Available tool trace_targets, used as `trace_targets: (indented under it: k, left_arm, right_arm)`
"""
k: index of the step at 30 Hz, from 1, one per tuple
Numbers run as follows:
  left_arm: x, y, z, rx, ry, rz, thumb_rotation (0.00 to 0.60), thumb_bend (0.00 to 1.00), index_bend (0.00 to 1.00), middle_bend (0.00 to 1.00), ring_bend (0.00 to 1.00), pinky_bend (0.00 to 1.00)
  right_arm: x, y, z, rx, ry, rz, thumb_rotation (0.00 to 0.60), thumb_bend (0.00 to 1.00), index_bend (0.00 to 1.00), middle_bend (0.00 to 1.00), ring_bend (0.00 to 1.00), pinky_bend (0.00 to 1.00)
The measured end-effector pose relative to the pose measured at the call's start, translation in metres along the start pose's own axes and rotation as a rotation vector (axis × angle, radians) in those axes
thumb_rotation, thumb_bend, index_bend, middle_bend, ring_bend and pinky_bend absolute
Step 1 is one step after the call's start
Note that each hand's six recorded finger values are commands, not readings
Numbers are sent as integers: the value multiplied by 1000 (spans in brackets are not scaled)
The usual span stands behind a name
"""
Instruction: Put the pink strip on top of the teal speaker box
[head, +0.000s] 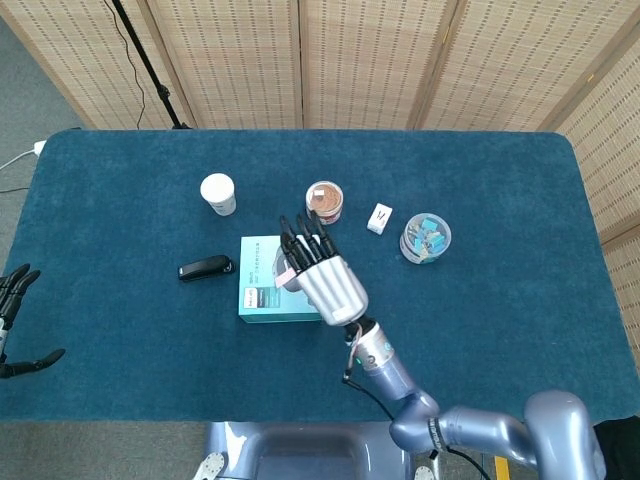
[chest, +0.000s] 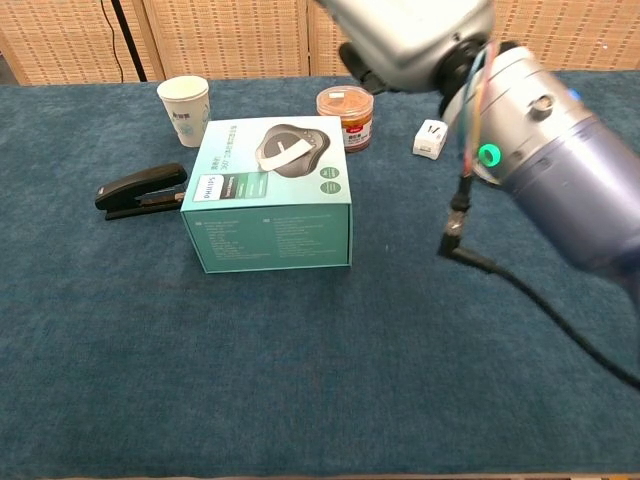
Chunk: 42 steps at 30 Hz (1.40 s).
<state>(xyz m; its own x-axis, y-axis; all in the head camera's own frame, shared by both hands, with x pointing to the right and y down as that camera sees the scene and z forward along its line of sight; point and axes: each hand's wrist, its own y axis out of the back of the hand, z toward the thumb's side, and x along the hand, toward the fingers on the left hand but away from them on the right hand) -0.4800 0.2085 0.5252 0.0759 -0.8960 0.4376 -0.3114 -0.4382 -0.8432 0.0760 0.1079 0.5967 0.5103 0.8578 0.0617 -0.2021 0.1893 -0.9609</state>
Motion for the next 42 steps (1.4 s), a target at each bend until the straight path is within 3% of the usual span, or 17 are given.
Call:
trace_targets:
  k: [2,4,15,22,26,31,34,40,42]
  left_arm:
    - [2,-2,1,6,-7,-5,600,0,0,0,0,0]
    - [3,-3,2,12,-12,-8,600,0,0,0,0,0]
    - [11,-17,14,68,-80,-13,600,0,0,0,0,0]
    - [20,-26,21,83,-118,-1,600,0,0,0,0,0]
    - [28,-28,33,112,-152,-13,600,0,0,0,0,0]
    - [36,-28,61,159,-225,-41,600,0,0,0,0,0]
    - [39,-29,83,184,-269,-70,600,0,0,0,0,0]
    - [44,-30,128,189,-345,-121,600,0,6,0,0,0]
    - [49,-30,145,171,-369,-129,600,0,51,0,0,0]
  right_arm:
    - [4,1,-25,-18,-30,7,600,44,108,0,0,0]
    - [10,-1,-49,-41,-62,21,600,3,99,0,0,0]
    - [61,-18,-144,-242,-181,99,600,0,138,0,0,0]
    - [133,-27,-212,-371,-333,178,600,0,126,0,0,0]
    - [183,-25,-241,-390,-444,228,600,0,127,0,0,0]
    - [235,-12,-260,-449,-565,248,600,0,128,0,0,0]
    - [249,2,-265,-507,-616,230,600,0,131,0,0,0]
    - [259,18,-270,-559,-637,193,600,0,132,0,0,0]
    - [260,20,-271,-567,-638,183,600,0,133,0,0,0]
